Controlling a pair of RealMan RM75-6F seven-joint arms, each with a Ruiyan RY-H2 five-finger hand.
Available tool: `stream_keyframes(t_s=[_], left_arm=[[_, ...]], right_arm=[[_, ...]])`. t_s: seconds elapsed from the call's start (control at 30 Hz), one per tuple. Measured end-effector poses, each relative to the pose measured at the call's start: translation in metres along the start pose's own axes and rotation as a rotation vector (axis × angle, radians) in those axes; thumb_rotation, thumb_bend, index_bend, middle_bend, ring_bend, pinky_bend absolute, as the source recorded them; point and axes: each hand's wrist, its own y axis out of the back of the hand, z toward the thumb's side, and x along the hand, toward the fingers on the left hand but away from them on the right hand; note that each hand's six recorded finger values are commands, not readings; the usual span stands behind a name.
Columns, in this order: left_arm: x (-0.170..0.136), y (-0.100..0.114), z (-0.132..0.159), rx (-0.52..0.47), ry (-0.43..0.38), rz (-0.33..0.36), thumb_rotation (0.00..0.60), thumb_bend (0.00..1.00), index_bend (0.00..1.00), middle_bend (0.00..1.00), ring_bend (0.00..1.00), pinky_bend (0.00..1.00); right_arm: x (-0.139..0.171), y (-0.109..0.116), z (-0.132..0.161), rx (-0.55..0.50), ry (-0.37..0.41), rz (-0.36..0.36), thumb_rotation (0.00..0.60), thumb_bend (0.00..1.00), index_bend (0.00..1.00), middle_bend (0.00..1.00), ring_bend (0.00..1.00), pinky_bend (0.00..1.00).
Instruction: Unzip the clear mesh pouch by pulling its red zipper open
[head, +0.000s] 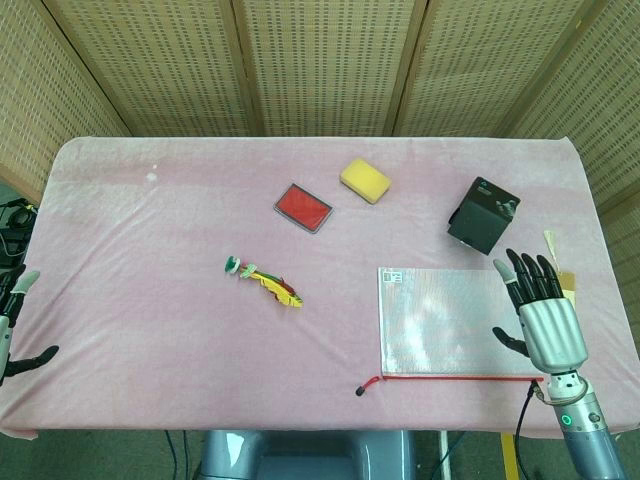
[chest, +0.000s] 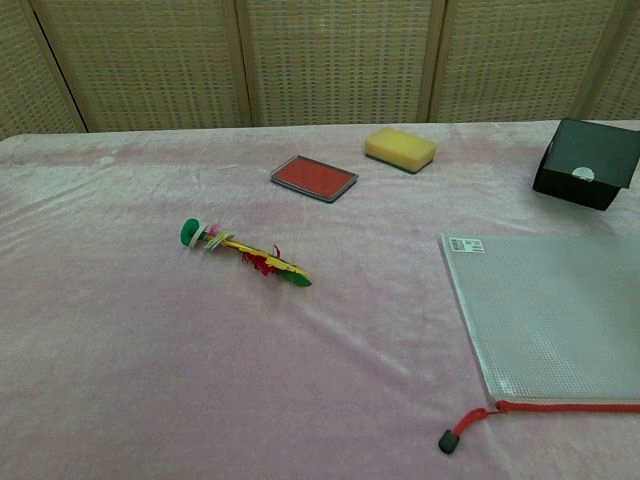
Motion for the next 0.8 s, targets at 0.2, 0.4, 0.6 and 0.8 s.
stream_keyframes(t_s=[0.2,0.4,0.6,0.8], left_arm=[[0.0,0.0,0.001,0.003,0.002,0.004,0.6,0.0,0.0,0.0,0.0,0.0],[0.002,-0.003,0.002,0.015,0.005,0.002,0.6,0.0,0.0,0.0,0.0,0.0],[0.006,-0.005,-0.001,0.019,0.021,-0.003,0.6,0.0,0.0,0.0,0.0,0.0],[0.009,-0.008,-0.002,0.029,0.026,-0.013,0.6,0.0,0.0,0.0,0.0,0.0]], right_arm=[[0.001,-0.003,0.005,0.001,0.025,0.032,0.6,0.0,0.0,0.01,0.02,0.0],[-0.011,-0.016,0.031,-0.02,0.173,0.134,0.6,0.01,0.07,0.67,0.68,0.61],[-0.026,-0.035,0.081,-0.118,0.406,0.284,0.6,0.22,0.33,0.91,0.89,1.0],[-0.032,-0.067,0.124,-0.107,0.561,0.459,0.6,0.35,0.49,0.95,0.92,1.0]])
